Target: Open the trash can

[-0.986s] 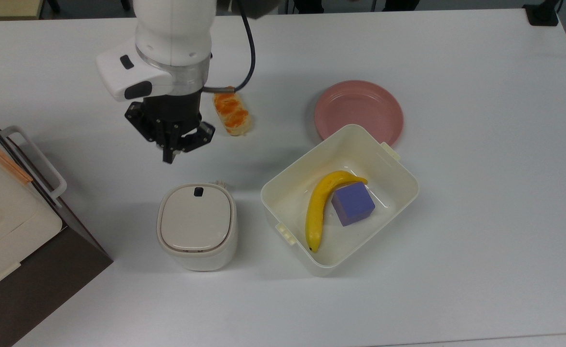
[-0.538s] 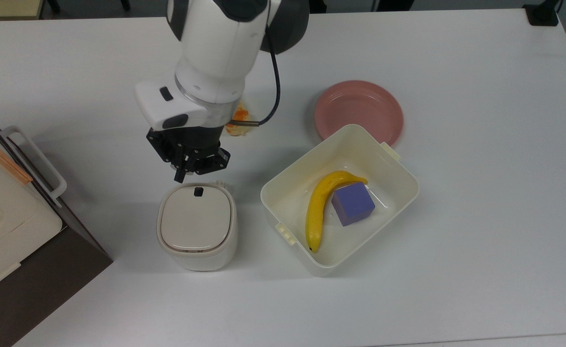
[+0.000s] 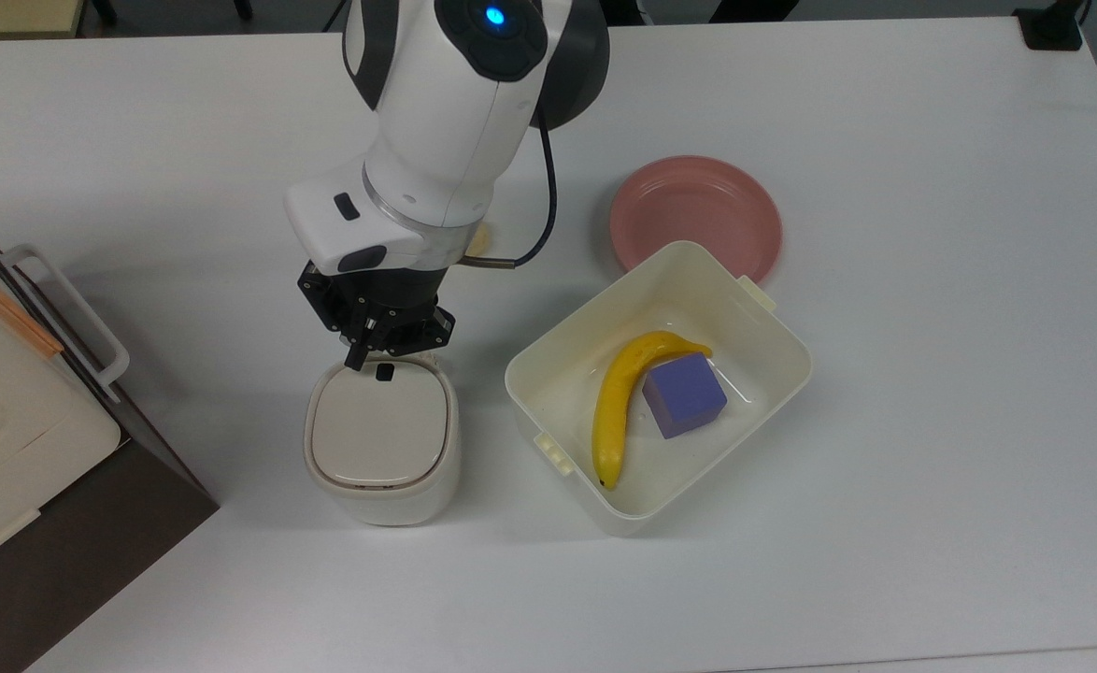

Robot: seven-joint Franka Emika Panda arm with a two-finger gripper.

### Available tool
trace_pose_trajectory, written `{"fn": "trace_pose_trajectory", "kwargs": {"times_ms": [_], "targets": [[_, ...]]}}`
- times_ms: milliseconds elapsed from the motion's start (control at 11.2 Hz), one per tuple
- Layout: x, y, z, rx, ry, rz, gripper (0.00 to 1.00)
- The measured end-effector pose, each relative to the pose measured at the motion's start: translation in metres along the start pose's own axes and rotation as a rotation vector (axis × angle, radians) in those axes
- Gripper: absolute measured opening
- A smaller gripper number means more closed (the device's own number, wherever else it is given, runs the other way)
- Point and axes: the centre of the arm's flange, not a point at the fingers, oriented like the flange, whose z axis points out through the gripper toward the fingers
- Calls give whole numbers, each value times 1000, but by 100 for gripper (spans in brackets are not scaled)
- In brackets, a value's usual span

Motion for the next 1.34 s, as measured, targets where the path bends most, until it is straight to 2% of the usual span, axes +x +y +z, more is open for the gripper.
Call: {"fn": "trace_pose_trajectory", "kwargs": {"times_ms": [538, 896, 1344], "targets": [[-3, -13, 12, -35, 3, -22, 1], [-5, -21, 14, -82, 30, -16, 1], [-5, -23, 14, -80, 32, -12, 1]]}}
